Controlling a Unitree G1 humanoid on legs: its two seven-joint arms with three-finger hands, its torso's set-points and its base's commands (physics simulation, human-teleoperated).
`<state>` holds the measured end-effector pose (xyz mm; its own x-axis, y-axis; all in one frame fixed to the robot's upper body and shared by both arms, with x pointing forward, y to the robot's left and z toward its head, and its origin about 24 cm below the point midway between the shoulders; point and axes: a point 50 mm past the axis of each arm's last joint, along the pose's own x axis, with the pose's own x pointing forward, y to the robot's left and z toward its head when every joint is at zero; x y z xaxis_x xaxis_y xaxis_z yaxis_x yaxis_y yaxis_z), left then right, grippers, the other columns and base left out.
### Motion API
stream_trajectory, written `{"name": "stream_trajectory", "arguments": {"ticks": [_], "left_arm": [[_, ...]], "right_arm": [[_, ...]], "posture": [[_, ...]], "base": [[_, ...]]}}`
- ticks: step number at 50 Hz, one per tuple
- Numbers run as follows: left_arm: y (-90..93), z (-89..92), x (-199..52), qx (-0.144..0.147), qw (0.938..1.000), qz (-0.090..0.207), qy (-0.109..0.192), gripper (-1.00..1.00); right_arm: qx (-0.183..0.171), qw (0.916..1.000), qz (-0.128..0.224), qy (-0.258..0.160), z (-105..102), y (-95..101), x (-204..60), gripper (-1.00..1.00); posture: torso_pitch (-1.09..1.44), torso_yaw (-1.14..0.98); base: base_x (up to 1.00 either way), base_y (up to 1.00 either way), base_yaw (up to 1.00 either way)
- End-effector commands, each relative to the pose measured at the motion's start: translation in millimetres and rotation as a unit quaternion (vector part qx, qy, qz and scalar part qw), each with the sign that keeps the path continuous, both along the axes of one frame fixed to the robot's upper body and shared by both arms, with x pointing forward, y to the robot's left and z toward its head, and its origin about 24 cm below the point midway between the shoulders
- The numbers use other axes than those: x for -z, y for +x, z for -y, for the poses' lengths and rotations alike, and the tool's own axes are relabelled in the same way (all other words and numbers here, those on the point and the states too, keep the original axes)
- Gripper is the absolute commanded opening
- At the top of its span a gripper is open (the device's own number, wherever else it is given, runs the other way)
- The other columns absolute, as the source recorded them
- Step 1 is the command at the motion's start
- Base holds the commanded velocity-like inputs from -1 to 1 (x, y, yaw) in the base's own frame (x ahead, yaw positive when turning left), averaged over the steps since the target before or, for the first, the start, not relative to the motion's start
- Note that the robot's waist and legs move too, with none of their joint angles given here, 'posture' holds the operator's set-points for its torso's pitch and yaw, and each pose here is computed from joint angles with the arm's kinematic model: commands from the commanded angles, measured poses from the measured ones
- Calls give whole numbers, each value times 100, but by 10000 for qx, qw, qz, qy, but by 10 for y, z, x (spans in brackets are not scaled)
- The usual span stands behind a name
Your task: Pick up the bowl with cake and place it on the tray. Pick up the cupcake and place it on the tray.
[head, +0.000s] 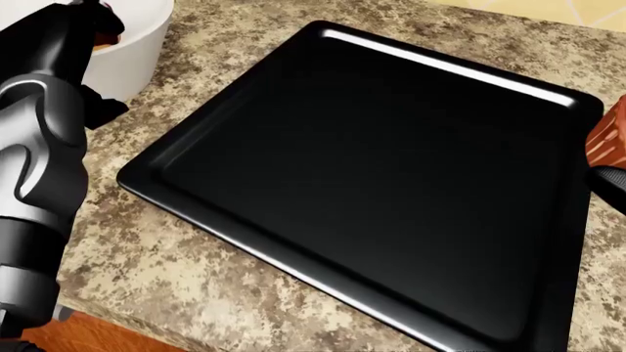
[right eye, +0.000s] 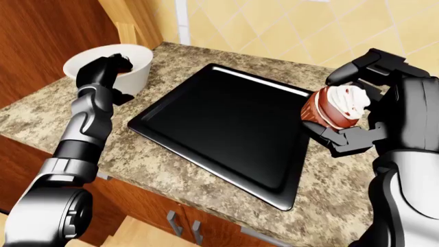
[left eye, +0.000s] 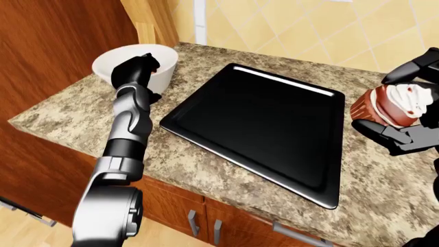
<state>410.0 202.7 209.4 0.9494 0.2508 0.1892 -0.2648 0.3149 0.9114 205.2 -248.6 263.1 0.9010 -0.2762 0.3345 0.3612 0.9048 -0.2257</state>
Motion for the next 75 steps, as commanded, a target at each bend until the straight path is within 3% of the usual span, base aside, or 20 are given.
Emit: {"name": "stream_trajectory", "arguments": {"ticks": [1,13,15,25,31,45,49,54,61,75], "left_arm": [[-1,-66,-121,-201,9997,154,9,19],[36,-127,21,-474,9984,-262,133,13],[37,-112,40,-444,9984,-327,154,-13],[25,-82,15,-404,9985,-292,226,-80],[-10,-71,-53,-389,9986,-161,326,-98],[-299,90,-637,-139,9970,528,545,-100],[-409,160,-802,-65,9945,775,702,-100],[-614,313,-1148,27,9867,1289,987,-100],[-698,523,-1322,326,9844,1424,983,-100],[-621,932,-1494,995,9799,1466,916,-100]], "right_arm": [[72,9993,341,-159,-1,-52,-108,-100],[88,9992,350,-146,15,-49,-113,-100],[90,9992,352,-146,14,-48,-117,-100],[99,9992,352,-143,19,-54,-113,-100],[114,9992,350,-134,28,-64,-105,-100],[119,9992,356,-120,43,-71,-114,-100],[105,9993,346,-126,35,-62,-106,-100],[95,9993,351,-121,33,-66,-108,-100],[96,9992,368,-111,34,-79,-122,-100],[101,9992,371,-77,39,-71,-106,-100]], "posture": [[0,0],[0,0],[0,0],[0,0],[0,0],[0,0],[0,0],[0,0],[0,0],[0,0]], "base": [[0,0,0],[0,0,0],[0,0,0],[0,0,0],[0,0,0],[0,0,0],[0,0,0],[0,0,0],[0,0,0],[0,0,0]]}}
